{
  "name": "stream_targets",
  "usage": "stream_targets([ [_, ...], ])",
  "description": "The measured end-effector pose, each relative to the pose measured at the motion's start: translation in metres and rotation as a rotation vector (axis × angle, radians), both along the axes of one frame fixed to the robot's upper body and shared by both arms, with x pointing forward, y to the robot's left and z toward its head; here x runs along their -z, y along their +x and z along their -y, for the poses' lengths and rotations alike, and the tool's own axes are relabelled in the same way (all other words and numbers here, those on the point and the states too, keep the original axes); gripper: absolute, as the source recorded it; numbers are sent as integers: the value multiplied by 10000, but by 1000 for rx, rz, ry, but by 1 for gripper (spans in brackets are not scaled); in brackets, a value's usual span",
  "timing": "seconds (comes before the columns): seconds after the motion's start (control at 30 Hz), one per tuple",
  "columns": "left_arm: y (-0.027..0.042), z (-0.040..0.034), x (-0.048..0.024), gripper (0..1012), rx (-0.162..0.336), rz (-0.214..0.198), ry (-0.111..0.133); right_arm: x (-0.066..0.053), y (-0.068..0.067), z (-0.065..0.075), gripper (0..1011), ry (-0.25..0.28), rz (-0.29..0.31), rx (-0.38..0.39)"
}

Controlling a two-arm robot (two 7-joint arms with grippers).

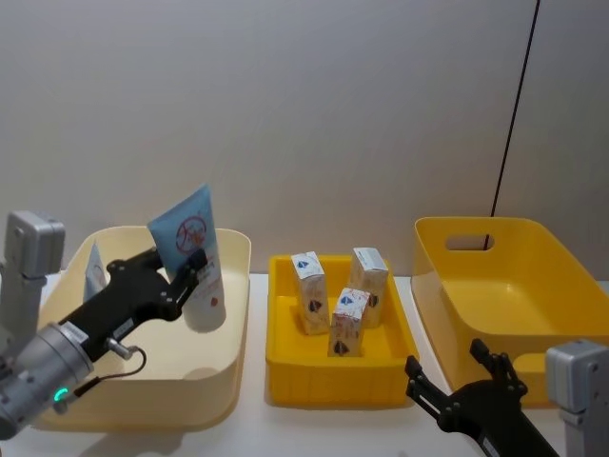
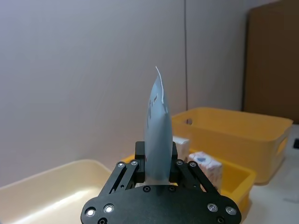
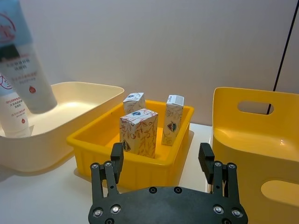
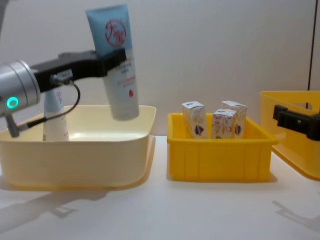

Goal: Bimanual collaborative sorting of washing and personal care products

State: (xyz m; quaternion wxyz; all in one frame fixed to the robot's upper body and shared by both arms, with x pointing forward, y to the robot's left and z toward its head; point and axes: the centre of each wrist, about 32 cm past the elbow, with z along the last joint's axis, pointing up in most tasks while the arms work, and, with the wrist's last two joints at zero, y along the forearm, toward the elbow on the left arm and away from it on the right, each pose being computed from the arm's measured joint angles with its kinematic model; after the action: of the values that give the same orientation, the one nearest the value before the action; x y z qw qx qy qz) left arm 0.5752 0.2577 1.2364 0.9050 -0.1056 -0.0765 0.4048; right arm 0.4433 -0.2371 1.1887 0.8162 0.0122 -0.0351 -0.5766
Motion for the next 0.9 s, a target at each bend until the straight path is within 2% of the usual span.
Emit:
stream_targets([
  [0.1, 6, -15, -95, 267, 48, 34, -19, 0, 0, 0, 1001, 0, 0, 0],
  [0.33, 11, -6, -215, 267, 129, 71, -52, 0, 0, 0, 1001, 0, 0, 0],
  [0.4, 12, 12, -261, 267, 175, 79, -64, 0, 0, 0, 1000, 0, 0, 0],
  [0.43, 12, 12, -261, 267, 175, 79, -64, 0, 0, 0, 1001, 0, 0, 0],
  [0.63, 20, 84, -324, 267, 279, 64, -84, 0, 0, 0, 1001, 0, 0, 0],
  [0.73, 26, 120, -335, 267, 312, 51, -86, 0, 0, 0, 1001, 0, 0, 0],
  [0.83, 35, 192, -345, 266, 368, 19, -83, 0, 0, 0, 1001, 0, 0, 0],
  [0.9, 41, 221, -345, 266, 386, 5, -79, 0, 0, 0, 1001, 0, 0, 0],
])
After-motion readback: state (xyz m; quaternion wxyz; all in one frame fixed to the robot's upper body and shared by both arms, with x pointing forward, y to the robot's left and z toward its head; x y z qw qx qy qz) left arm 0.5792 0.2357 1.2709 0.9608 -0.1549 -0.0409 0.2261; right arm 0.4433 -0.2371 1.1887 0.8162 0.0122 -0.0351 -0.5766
